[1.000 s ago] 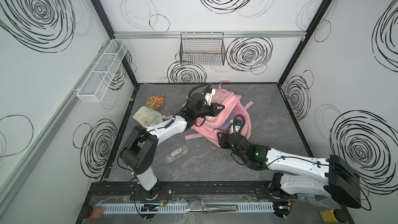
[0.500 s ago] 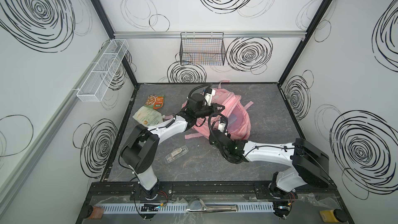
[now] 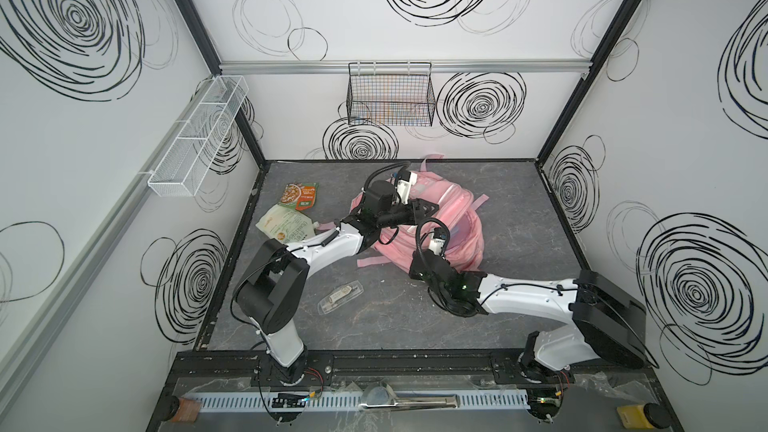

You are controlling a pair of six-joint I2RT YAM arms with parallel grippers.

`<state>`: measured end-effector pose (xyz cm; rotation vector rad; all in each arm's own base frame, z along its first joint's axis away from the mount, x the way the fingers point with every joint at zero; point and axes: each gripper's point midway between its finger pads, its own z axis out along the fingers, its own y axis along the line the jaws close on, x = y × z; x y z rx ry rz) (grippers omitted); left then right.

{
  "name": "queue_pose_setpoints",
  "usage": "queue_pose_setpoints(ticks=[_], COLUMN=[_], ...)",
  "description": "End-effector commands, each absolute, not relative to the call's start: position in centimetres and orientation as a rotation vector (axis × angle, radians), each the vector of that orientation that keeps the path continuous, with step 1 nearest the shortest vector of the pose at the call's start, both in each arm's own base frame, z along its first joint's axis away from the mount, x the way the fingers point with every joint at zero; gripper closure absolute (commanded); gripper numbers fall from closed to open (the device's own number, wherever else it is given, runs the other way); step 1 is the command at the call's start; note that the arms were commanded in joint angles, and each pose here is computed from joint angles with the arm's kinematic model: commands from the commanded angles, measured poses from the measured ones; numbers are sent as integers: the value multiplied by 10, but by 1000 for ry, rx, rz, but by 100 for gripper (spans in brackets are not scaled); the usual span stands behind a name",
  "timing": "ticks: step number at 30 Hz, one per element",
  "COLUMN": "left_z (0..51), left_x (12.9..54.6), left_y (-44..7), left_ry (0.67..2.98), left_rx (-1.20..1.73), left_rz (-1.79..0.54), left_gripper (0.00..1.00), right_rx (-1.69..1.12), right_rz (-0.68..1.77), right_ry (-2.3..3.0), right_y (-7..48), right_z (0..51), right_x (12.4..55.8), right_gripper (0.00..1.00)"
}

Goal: Pack the student bag

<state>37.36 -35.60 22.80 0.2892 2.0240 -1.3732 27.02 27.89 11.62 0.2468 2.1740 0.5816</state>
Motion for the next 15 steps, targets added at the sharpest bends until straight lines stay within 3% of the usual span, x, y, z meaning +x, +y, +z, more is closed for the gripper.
queue_pose_setpoints(ticks=[1,6,9,15], left_z=[262,287,292,229], left_x=[379,385,366,308], left_y=[-355,-331,-323,-307], left_ry=[1895,1806,1711,1492], left_rx=[370,538,793,1332], left_rz=[-1377,-1115,-930,-649], left_gripper=[36,31,28,25], right_rx=[274,223,217,185], right_rz=[732,877,941,1056], right_ry=[2112,2099,2097,2061], right_y=[280,278,269,253], right_z=[141,159,164,167], right_x=[269,263,263,262], right_gripper=[97,94,93,97])
